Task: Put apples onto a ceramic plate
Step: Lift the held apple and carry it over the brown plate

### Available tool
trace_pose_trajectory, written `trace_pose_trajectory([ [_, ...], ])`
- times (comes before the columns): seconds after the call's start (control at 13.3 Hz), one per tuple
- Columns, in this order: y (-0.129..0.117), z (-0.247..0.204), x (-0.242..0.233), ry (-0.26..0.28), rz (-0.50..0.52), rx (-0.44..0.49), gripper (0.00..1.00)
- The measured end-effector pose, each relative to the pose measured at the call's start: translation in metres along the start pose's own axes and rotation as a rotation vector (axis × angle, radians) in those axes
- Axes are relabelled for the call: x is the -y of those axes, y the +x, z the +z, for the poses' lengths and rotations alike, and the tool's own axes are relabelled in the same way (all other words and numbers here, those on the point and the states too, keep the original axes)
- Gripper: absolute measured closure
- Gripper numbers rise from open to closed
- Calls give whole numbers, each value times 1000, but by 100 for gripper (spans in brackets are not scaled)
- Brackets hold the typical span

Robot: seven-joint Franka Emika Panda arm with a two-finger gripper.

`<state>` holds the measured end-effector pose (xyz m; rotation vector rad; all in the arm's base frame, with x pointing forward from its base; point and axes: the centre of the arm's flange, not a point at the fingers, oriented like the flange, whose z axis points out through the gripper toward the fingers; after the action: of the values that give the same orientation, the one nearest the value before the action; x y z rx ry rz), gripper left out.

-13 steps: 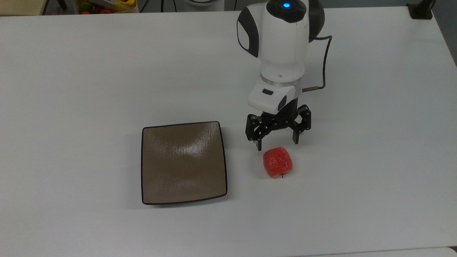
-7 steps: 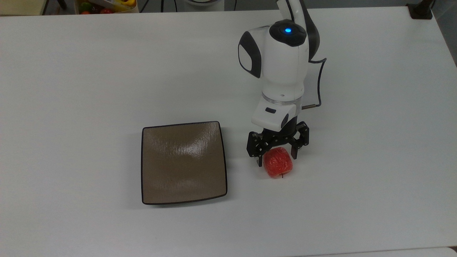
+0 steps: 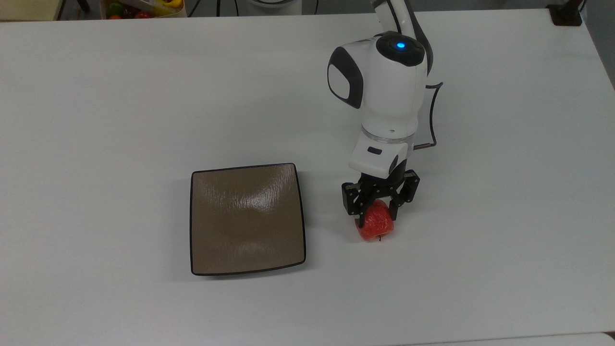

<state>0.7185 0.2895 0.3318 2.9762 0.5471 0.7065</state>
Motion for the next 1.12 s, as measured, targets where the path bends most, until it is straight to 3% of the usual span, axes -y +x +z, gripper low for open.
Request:
trace_pose_trajectory([
  [0.6, 24, -42, -39, -27, 61, -70, 34],
  [1.12, 9, -46, -178, -166, 195, -61, 34],
])
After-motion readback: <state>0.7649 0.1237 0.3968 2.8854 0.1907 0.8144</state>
